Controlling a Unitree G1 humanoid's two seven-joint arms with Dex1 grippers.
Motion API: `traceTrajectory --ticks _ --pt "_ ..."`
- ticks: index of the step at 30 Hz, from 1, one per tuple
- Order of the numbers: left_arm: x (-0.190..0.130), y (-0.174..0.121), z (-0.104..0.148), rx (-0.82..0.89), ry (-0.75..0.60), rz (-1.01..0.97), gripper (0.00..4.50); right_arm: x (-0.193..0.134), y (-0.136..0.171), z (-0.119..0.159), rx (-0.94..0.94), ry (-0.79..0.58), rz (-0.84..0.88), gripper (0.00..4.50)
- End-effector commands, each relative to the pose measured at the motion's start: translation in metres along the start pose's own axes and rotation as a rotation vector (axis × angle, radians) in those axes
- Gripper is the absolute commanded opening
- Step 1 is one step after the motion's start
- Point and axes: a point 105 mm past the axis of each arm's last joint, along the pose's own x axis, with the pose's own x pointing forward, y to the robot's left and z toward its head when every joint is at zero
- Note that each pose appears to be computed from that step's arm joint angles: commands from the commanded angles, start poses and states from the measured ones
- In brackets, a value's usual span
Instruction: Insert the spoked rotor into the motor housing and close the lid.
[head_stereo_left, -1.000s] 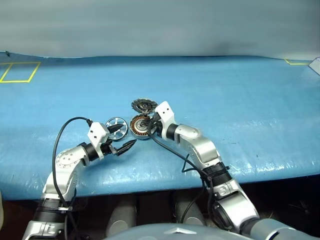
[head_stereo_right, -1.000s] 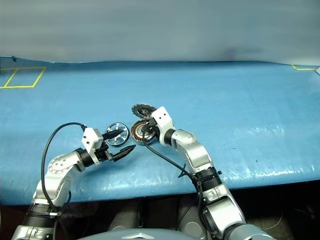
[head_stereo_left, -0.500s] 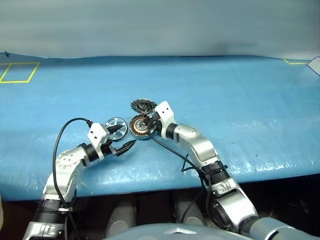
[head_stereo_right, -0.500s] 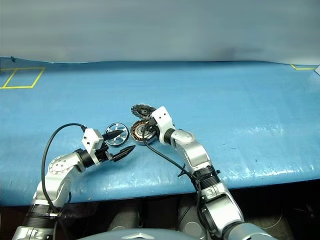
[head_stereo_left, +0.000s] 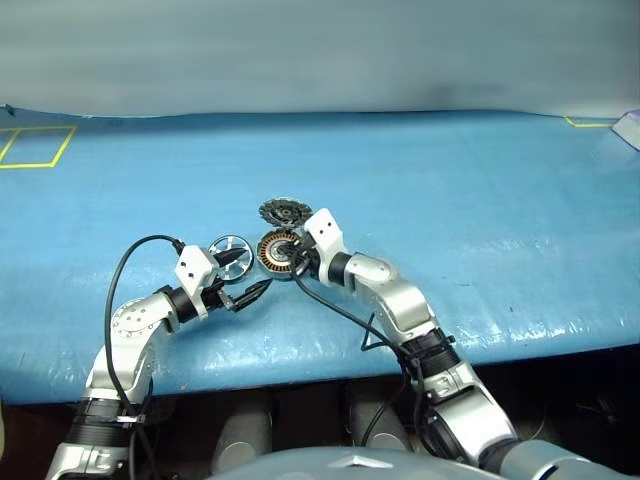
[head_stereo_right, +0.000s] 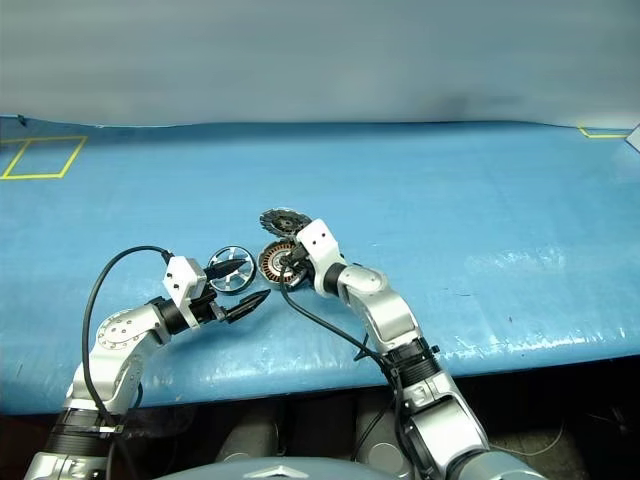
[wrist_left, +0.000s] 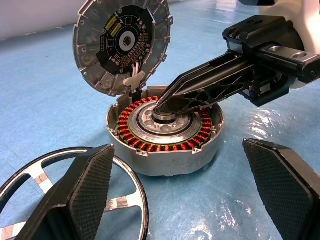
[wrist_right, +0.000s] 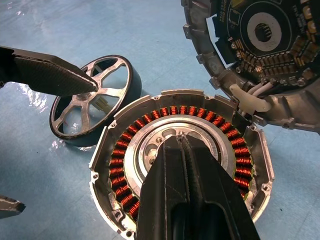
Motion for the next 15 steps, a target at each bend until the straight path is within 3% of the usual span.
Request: traceTrajectory --ticks 1,7,15 --pt "0.001 0.001 0.006 0.027 -0.02 -0.001 4.5 0.0 0.009 0.004 -0.017 -0.009 0.021 0.11" --pt "0.001 0.0 0.006 0.026 -0.021 0.0 4.5 0.001 0.011 0.002 -0.024 0.001 0.026 0.11" --pt "0.001 0.0 0.005 0.021 -0.02 -0.002 4.5 -0.009 0.006 0.021 -0.085 -0.043 -0.002 0.11"
